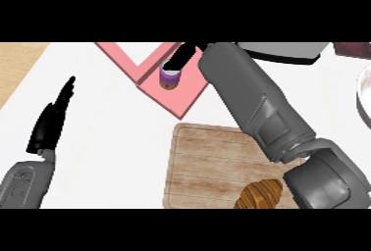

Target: Pick the can from the cutting board and place it in the cardboard box

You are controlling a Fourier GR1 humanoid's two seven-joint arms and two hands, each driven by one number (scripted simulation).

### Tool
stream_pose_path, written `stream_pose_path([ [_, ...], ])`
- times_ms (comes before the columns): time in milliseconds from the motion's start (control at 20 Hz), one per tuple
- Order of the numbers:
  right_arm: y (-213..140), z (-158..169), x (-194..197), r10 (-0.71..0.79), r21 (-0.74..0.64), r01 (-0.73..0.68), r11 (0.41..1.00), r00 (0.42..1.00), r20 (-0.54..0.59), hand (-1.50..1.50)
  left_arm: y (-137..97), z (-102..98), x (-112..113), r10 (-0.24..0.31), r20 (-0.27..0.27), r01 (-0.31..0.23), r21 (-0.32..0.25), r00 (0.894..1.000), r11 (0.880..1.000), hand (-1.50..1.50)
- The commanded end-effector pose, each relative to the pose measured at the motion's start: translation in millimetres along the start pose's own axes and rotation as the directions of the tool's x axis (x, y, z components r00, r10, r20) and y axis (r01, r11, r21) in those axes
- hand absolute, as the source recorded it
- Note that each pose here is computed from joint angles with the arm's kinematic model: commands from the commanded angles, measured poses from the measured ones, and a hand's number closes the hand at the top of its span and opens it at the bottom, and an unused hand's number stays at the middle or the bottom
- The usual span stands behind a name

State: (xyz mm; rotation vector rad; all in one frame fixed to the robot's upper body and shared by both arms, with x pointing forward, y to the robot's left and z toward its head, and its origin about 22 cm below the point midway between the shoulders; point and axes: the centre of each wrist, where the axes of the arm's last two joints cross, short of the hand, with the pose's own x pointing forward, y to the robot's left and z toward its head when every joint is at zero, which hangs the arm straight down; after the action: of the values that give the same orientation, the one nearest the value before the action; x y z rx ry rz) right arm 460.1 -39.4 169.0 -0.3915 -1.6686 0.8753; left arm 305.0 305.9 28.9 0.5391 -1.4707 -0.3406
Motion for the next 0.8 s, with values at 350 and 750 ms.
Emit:
stream_pose_path([
  [350, -11, -2, 5, -0.267, -0.202, 0.293, 0.934, 0.952, 0.147, -1.50, 14, -3, 4, -0.006, -0.007, 0.006, 0.035, 1.000, 0.999, 0.00],
  [750, -43, 1, -21, -0.393, -0.208, 0.435, 0.876, 0.894, 0.217, -1.50, 15, 7, -13, -0.005, -0.042, 0.008, 0.058, 0.999, 0.998, 0.00],
])
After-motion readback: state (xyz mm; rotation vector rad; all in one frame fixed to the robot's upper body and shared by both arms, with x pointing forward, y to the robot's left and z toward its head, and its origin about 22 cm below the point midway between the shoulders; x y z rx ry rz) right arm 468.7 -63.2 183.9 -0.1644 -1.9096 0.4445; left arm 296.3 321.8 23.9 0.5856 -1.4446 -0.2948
